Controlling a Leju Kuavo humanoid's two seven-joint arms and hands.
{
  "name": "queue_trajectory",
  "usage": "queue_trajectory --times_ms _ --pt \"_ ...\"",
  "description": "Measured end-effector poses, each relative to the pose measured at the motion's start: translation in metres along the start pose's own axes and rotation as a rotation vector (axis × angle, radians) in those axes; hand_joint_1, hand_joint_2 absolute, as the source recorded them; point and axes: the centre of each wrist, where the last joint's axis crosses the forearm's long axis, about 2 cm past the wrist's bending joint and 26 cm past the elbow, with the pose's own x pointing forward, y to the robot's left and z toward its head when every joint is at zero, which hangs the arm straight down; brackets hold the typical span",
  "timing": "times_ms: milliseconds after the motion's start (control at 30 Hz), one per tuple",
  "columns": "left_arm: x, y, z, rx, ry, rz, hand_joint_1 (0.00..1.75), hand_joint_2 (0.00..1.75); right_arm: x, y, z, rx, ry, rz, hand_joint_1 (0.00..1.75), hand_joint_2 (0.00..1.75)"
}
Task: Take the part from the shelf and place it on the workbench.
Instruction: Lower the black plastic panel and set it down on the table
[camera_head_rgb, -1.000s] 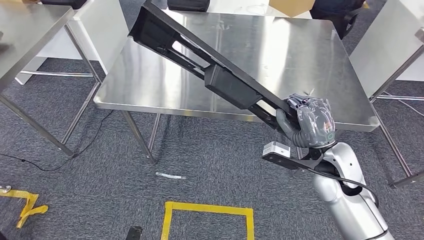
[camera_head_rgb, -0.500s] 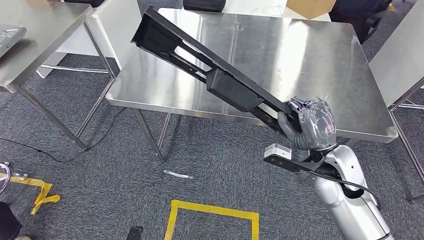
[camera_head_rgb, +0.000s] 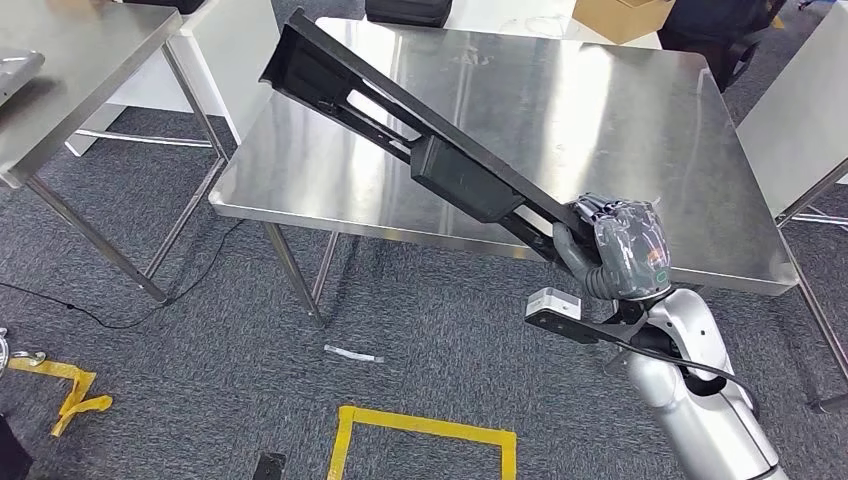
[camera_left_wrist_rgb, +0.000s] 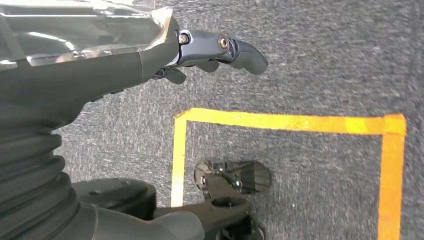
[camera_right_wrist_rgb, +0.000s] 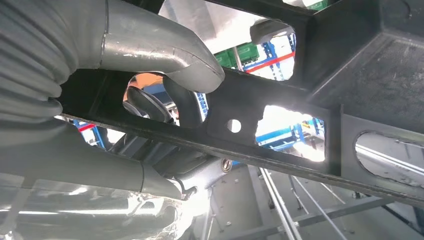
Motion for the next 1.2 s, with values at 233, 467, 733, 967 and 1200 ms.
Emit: queue_trajectory --times_ms 233,467,733,967,1200 --pt "0.0001 -0.0008 0.0003 -0.005 -0.001 0.002 0.0 1.75 -0.0032 -0.0003 0.003 0.01 0.001 0.01 1.69 1.75" --pt "0.0002 -0.0011 0.0004 -0.007 -0.001 0.003 0.0 1.75 -0.0045 -0.0003 0.0036 0.014 0.001 0.013 1.69 1.75" --pt "-0.0009 -0.0014 0.001 -0.006 -0.002 0.003 0.0 1.75 -0.0034 0.0001 0.003 0.013 -0.001 0.013 1.69 1.75" --pt "-0.0017 0.0001 0.0006 -0.004 0.0 0.003 0.0 1.75 -0.0036 0.0008 0.0029 0.015 0.0 0.012 1.69 1.75" --pt "-0.0012 -0.0002 0.0005 -0.008 0.0 0.005 0.0 1.75 -0.0045 0.0013 0.0035 0.018 0.0 0.013 1.69 1.75"
